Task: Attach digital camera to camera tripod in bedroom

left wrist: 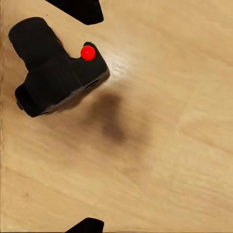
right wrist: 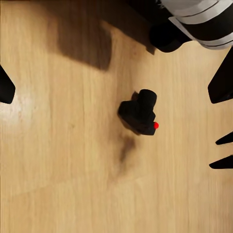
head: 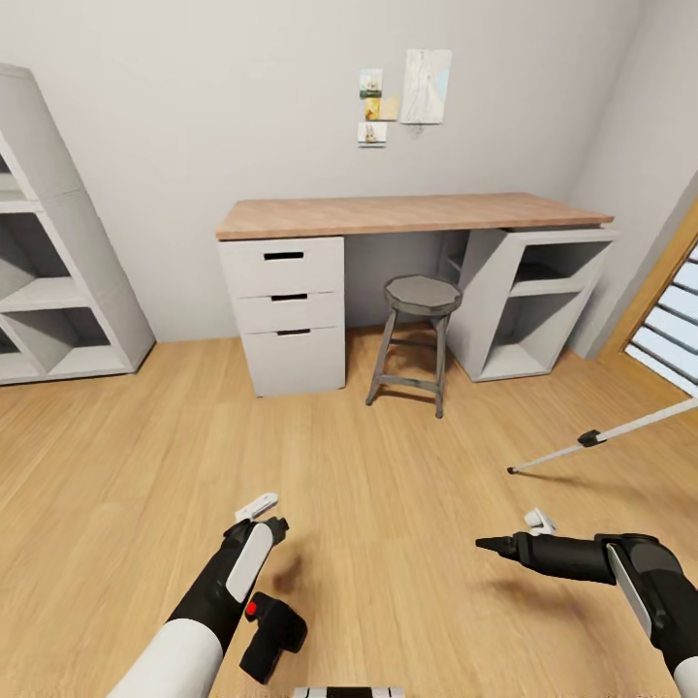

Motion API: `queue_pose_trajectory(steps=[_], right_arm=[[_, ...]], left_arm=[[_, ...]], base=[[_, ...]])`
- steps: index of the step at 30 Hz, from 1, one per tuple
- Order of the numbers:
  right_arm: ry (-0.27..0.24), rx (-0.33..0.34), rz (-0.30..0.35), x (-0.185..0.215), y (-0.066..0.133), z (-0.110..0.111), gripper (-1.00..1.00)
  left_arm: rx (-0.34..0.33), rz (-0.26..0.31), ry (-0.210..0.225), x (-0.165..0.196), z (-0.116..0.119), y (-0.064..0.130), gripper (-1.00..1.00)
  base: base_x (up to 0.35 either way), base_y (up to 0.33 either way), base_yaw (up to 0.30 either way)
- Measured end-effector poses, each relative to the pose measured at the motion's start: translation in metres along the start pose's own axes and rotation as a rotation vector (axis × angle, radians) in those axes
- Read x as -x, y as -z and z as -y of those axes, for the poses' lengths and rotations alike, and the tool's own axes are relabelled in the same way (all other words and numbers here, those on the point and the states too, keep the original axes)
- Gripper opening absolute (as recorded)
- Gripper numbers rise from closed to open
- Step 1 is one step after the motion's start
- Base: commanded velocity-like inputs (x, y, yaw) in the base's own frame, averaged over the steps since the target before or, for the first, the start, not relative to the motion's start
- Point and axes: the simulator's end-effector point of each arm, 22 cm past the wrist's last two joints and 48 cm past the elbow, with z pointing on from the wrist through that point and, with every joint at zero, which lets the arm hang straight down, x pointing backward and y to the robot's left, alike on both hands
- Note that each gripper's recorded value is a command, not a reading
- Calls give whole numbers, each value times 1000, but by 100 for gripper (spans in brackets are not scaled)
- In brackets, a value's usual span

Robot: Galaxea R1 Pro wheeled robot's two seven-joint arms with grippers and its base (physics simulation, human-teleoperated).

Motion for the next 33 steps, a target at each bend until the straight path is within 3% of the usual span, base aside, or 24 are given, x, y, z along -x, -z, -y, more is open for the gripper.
queue_pose_trajectory(steps=[1,2,3,10,13,21,33], right_arm=[[-3,0,-3,-1,-1,1,100],[-7,0,-6,-2,-3,3,100],[-10,-1,-9,-4,-4,4,100],[-31,-6,-31,-12,-12,13,100],[-39,-8,-40,-15,-15,18,100],[-63,-14,-64,-25,-24,29,100],[-99,-23,-98,-40,-36,45,100]], left_arm=[[-6,-11,18,-3,1,-2,100],[-31,-35,98,-10,7,-4,100],[-35,-41,120,-13,7,-6,100],[-34,-72,205,-28,5,-19,100],[-32,-81,206,-34,6,-23,100],[-35,-97,134,-52,15,-31,100],[-7,-136,116,-75,7,-48,100]], base=[[0,0,0],[0,0,0],[0,0,0],[0,0,0],[0,0,0],[0,0,0],[0,0,0]])
